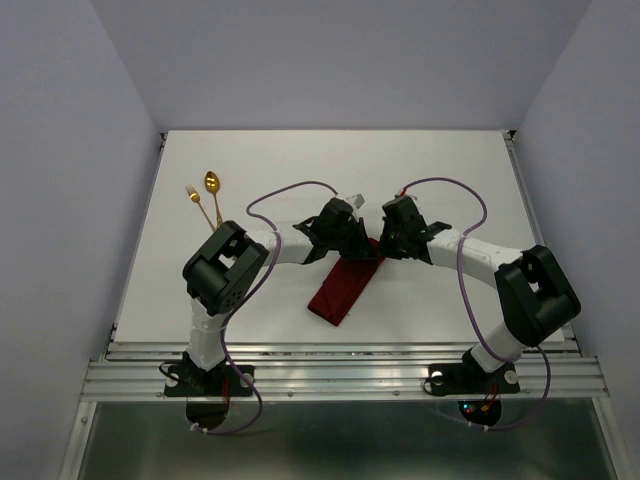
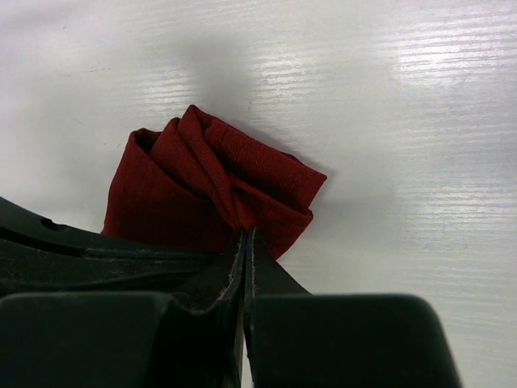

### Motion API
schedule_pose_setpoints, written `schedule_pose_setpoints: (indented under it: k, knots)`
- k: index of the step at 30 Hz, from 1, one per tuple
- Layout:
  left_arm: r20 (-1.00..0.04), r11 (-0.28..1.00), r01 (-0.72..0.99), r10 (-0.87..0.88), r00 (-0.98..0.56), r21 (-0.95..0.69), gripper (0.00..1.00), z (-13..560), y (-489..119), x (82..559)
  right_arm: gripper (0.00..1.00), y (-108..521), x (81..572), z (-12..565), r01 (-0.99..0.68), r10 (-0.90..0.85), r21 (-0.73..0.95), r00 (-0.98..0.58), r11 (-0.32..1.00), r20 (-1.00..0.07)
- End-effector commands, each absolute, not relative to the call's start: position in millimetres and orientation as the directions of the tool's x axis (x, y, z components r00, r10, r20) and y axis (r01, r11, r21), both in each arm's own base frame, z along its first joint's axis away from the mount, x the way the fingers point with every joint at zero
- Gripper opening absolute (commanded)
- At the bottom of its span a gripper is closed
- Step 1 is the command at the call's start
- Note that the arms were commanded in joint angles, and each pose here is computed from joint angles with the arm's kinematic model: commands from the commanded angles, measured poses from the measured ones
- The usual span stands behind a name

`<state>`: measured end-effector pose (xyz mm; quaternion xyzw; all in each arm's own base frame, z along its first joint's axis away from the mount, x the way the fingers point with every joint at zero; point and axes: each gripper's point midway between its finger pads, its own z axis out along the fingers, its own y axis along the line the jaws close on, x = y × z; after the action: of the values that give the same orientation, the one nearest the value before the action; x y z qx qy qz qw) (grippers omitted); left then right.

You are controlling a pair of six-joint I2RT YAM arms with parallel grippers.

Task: Fold the napkin into a case and place the utensils inside
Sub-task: Stuff the top corner of the smaller-rectangle-folded napkin into the folded napkin.

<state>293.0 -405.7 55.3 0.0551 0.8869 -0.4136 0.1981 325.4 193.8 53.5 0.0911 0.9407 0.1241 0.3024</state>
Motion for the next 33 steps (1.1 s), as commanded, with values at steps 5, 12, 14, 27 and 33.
schedule_pose_setpoints:
  k: [5, 12, 14, 27, 33]
  knots:
    - [-0.416, 0.621, 0.277, -0.087, -0.905, -0.733, 0.00, 61.1, -422.2, 306.9, 0.01, 203.6, 330.0, 71.0, 0.068, 0.265, 0.341, -0.772, 0.938, -0.577]
    - [-0.396, 0.638, 0.239, -0.114, -0.911, -0.732, 0.00, 49.1, -423.7, 312.5, 0.01, 210.7, 325.5, 73.3, 0.046, 0.268, 0.377, -0.784, 0.925, -0.560]
    - [-0.387, 0.639, 0.230, -0.115, -0.915, -0.734, 0.00, 46.0, -424.7, 311.8, 0.01, 212.8, 324.6, 76.6, 0.034, 0.265, 0.389, -0.785, 0.921, -0.560]
    - [-0.354, 0.663, 0.198, -0.108, -0.929, -0.722, 0.00, 27.3, -417.7, 304.7, 0.25, 207.3, 330.1, 91.6, 0.027, 0.265, 0.373, -0.752, 0.927, -0.604]
    - [-0.359, 0.662, 0.204, -0.106, -0.927, -0.721, 0.00, 28.0, -416.4, 303.5, 0.26, 194.0, 329.7, 78.6, 0.080, 0.253, 0.300, -0.762, 0.950, -0.596]
